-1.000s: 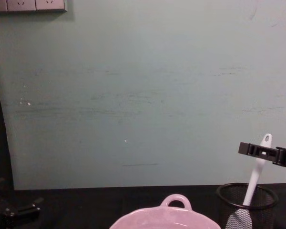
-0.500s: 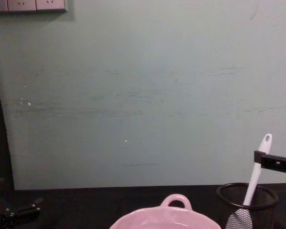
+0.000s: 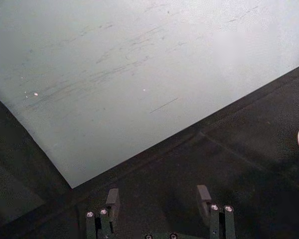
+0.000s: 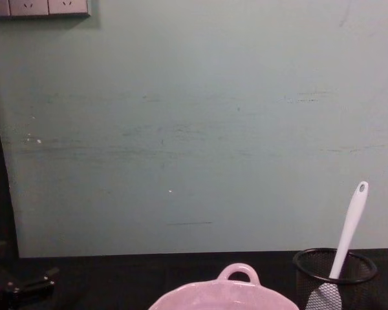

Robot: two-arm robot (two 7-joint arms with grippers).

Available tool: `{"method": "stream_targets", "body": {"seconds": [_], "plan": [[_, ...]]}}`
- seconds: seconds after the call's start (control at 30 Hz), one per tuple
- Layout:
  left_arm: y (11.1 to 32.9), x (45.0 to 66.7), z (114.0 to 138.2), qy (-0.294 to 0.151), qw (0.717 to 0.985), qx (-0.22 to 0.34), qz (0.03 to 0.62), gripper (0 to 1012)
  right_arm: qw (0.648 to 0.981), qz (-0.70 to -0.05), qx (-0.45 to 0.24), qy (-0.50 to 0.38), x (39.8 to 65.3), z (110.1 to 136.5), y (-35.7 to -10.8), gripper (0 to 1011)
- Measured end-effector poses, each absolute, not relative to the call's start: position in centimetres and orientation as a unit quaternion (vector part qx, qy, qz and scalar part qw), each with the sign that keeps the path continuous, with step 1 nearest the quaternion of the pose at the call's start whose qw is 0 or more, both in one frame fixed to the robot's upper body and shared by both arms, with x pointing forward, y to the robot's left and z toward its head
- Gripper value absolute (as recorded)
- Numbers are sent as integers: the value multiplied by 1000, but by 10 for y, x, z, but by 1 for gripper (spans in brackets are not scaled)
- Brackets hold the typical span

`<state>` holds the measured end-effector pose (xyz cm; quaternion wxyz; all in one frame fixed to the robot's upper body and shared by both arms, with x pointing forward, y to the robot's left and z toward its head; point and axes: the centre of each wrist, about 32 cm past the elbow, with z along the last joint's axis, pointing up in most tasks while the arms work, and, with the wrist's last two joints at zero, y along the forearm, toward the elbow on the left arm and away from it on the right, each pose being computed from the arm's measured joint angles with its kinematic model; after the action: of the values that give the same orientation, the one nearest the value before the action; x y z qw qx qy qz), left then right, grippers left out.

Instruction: Use the one hand to pick up the spoon and stir the clear water in the bowl.

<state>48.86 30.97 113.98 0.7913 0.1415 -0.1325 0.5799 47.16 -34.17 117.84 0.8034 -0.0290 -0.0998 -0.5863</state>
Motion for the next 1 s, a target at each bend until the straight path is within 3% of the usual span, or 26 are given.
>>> {"method": "stream_targets", "body": {"seconds": [0.27,0.5,1.0], "plan": [[310,489,1140,-132,791,141,580,1011,771,-627,-29,-107,473,1148,-357,1003],[310,489,1140,-132,791,141,580,1011,764,-636,-31,-100,480,1133,-358,1002],[310,489,1140,-132,791,142,580,1011,766,-634,-29,-101,480,1134,-357,1003]]}}
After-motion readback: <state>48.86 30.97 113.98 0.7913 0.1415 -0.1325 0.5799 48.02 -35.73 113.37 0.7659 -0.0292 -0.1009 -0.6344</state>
